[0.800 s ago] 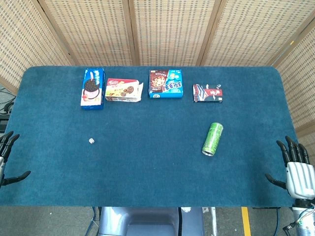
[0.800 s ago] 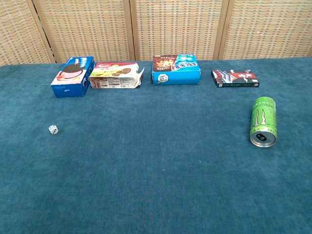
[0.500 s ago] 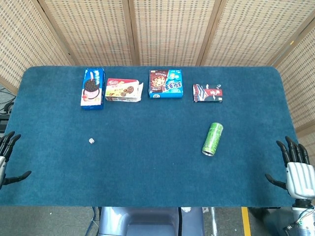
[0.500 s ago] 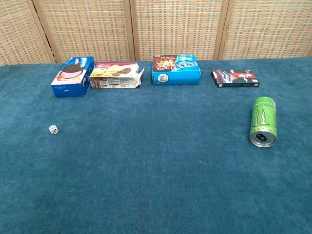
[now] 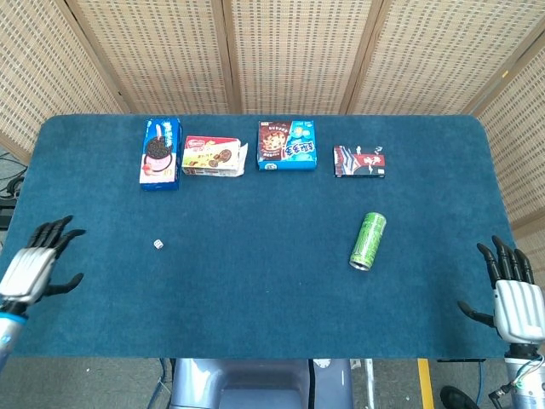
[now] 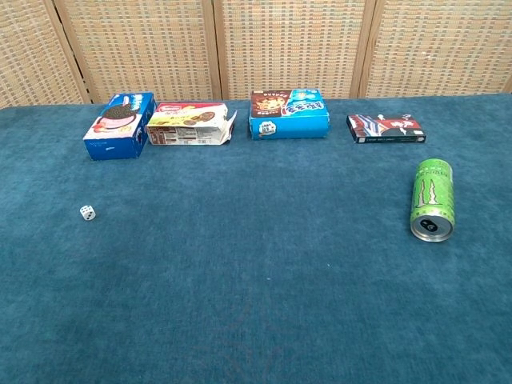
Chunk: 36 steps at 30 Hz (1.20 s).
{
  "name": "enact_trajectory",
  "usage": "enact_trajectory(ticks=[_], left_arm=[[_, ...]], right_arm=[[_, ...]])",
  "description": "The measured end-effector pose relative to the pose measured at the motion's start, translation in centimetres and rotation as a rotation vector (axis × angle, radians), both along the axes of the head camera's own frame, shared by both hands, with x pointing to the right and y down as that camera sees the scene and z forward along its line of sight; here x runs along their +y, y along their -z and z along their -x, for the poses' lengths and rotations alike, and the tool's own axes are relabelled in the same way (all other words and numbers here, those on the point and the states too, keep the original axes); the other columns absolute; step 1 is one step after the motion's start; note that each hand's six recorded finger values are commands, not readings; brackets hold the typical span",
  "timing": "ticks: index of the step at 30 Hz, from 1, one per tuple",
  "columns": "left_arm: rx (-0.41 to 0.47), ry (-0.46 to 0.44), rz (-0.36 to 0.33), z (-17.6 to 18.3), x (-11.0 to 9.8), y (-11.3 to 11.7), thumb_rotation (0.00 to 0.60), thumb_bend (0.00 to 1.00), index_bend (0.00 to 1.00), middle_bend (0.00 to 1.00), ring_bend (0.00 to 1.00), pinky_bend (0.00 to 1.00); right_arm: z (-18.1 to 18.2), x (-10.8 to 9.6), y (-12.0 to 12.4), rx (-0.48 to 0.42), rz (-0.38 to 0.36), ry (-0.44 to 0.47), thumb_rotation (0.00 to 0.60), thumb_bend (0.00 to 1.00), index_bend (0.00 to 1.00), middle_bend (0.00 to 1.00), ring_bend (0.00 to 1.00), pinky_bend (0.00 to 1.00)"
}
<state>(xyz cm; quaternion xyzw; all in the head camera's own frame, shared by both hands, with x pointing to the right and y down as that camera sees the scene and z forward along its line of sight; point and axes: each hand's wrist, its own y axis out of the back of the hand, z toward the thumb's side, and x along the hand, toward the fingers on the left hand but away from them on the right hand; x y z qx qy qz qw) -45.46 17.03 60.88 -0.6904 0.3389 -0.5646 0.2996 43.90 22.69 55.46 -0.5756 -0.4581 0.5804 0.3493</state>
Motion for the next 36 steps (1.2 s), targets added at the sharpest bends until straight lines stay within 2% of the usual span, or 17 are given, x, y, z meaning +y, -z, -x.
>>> enact_trajectory(ticks=[5,10,16,30,36], left_arm=[[-0.007,-0.085,0.082,-2.8,-2.5,-4.3,0.600,0.39,0.30,0.00,0.00,0.00],[-0.037,-0.109,0.157,-4.7,-3.7,-8.0,0.600,0.40,0.30,0.00,0.00,0.00],[-0.055,-0.134,0.176,-7.2,-4.6,-10.7,0.600,0.40,0.30,0.00,0.00,0.00],[-0.085,-0.168,0.174,-9.4,-4.9,-13.1,0.600,0.40,0.31,0.00,0.00,0.00],[-0.084,-0.177,0.171,-9.9,-5.0,-13.7,0.600,0.40,0.34,0.00,0.00,0.00]], right_arm=[[0.0,0.0,-0.1,-0.001,0.004,-0.001,0.600,0.00,0.10,0.00,0.00,0.00],[-0.1,0.0,-0.1,-0.003,0.009,-0.004,0.600,0.00,0.10,0.00,0.00,0.00],[-0.1,0.0,-0.2,-0.003,0.012,-0.004,0.600,0.00,0.10,0.00,0.00,0.00],[-0.1,0.0,-0.2,-0.004,0.011,-0.005,0.600,0.00,0.10,0.00,0.00,0.00],[-0.1,0.0,-0.2,-0.003,0.014,-0.006,0.600,0.00,0.10,0.00,0.00,0.00]])
